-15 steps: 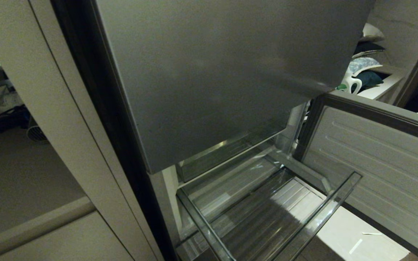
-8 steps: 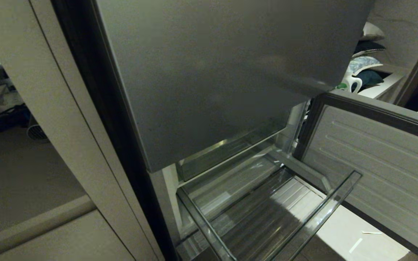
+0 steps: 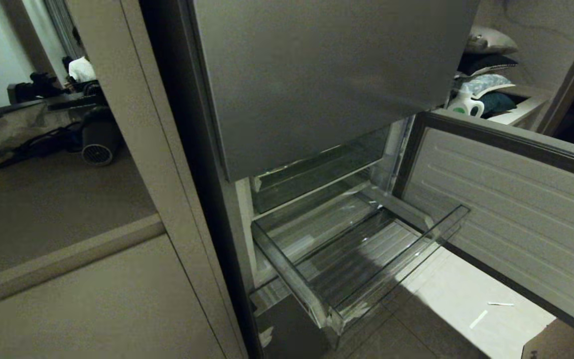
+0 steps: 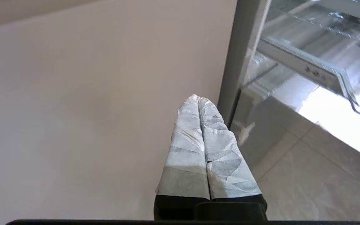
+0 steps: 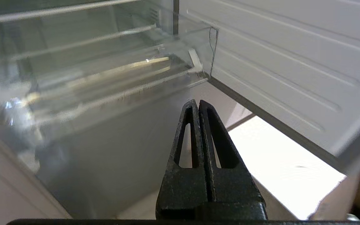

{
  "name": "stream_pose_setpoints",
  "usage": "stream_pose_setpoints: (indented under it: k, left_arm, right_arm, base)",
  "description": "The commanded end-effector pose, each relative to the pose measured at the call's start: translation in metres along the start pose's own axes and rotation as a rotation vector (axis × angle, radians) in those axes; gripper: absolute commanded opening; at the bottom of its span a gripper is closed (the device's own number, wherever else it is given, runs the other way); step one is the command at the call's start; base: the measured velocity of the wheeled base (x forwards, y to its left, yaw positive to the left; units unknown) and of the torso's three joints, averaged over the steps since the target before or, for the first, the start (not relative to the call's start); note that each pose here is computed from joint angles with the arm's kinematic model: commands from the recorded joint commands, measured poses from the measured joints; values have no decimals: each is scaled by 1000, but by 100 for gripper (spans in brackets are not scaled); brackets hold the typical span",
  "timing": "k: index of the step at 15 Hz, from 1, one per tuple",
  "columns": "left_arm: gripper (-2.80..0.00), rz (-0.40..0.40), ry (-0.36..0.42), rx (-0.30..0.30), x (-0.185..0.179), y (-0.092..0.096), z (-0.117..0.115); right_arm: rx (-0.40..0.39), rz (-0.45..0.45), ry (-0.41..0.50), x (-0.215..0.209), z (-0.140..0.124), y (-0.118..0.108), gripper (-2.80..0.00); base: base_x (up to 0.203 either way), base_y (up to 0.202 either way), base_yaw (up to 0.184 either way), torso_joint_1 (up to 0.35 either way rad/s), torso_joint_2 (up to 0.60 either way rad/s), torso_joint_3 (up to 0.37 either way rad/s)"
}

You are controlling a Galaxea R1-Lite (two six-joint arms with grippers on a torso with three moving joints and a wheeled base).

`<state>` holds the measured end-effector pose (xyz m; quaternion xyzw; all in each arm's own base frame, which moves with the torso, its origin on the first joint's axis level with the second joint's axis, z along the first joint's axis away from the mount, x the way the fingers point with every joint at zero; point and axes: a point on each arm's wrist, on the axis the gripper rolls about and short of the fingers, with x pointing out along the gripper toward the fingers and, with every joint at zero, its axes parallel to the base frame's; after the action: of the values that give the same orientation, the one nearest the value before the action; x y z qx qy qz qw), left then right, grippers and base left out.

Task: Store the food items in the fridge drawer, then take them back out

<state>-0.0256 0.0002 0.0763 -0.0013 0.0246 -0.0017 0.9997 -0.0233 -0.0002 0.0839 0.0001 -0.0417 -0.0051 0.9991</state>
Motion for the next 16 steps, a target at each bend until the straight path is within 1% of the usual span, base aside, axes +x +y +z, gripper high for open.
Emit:
stream_pose_setpoints:
  k: [1, 3, 4, 6, 8, 10, 14, 16]
  left_arm:
    - [-280, 0, 1, 1, 0, 0, 0]
    - [-280, 0, 3, 1, 0, 0, 0]
    - [-280, 0, 3, 1, 0, 0, 0]
    - [-280, 0, 2, 1, 0, 0, 0]
    - [-280, 0, 3, 1, 0, 0, 0]
    - [-280, 0, 3, 1, 0, 0, 0]
    - [-280, 0, 1, 1, 0, 0, 0]
    - [-280, 0, 3, 1, 0, 0, 0]
  right_arm:
    - [-53, 6, 30, 2, -9, 0, -280]
    - [-155, 25, 29, 2, -9, 1, -280]
    - [-162, 41, 27, 2, -9, 1, -280]
    - [-167, 45, 25, 2, -9, 1, -280]
    - [-123, 38, 32, 2, -9, 1, -280]
    - [-45, 34, 31, 2, -9, 1, -280]
    - [-44, 34, 29, 2, -9, 1, -280]
    - [-40, 32, 29, 2, -9, 1, -280]
  base:
    - [-196, 0, 1, 5, 5, 2]
    - [-195, 0, 2, 2, 2, 1]
    - [-195, 0, 0, 2, 1, 1]
    - [-196, 0, -1, 1, 4, 2]
    - [-196, 0, 1, -4, 0, 2]
    - [-195, 0, 0, 1, 5, 0]
    - [-189, 0, 2, 3, 2, 2]
    - [-45, 0, 0, -6, 0, 2]
